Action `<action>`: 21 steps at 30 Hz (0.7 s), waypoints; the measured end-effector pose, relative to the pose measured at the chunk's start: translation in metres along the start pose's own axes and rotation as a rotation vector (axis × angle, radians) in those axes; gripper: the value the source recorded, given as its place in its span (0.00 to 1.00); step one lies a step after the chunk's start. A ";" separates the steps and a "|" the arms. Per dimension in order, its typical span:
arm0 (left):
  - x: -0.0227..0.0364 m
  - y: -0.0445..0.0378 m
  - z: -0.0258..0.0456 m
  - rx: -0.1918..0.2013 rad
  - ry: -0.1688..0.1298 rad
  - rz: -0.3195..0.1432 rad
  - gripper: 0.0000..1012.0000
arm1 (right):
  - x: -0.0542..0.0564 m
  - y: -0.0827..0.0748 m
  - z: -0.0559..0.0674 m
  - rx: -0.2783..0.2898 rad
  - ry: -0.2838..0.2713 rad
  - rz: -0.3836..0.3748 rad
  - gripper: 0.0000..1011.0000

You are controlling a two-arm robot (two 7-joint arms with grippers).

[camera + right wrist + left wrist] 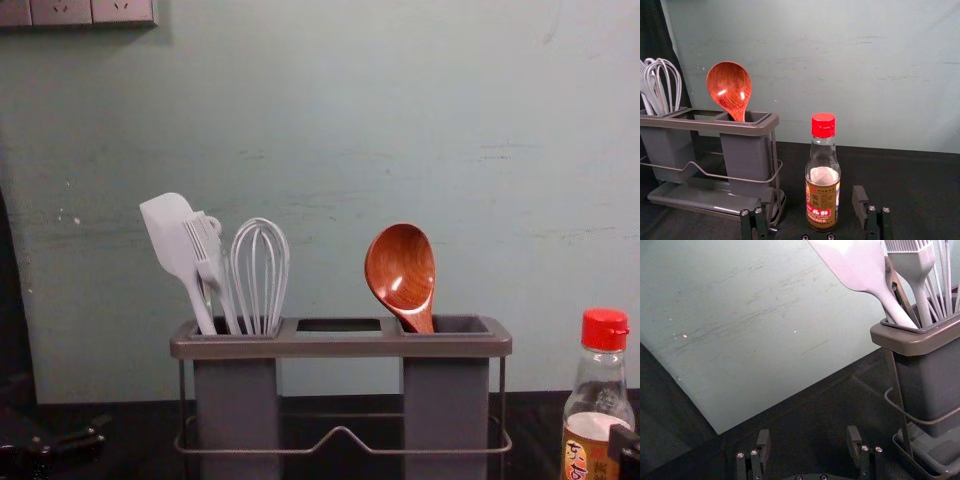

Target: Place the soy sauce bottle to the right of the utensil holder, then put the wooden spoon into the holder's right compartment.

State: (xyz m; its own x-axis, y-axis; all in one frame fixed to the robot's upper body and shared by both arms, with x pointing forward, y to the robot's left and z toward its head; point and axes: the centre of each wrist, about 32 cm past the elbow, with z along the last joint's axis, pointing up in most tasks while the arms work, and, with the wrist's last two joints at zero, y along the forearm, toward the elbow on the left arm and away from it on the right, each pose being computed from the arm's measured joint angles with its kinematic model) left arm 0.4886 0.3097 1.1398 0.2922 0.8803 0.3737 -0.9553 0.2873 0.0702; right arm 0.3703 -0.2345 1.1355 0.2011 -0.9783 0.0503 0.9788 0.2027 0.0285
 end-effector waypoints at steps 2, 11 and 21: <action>0.0000 0.0000 0.0000 0.000 0.000 0.000 0.99 | 0.000 0.000 0.000 0.000 0.000 0.000 0.99; 0.0000 0.0000 0.0000 0.000 0.000 0.000 0.99 | 0.000 0.000 0.000 0.000 0.001 0.000 0.99; 0.0000 0.0000 0.0000 0.000 0.000 0.000 0.99 | 0.000 0.000 0.000 0.001 0.001 -0.002 0.99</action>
State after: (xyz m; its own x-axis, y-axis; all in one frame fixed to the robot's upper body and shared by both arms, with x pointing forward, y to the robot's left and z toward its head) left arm 0.4886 0.3097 1.1398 0.2923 0.8803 0.3738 -0.9553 0.2873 0.0702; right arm 0.3701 -0.2342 1.1358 0.1992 -0.9787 0.0494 0.9792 0.2008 0.0295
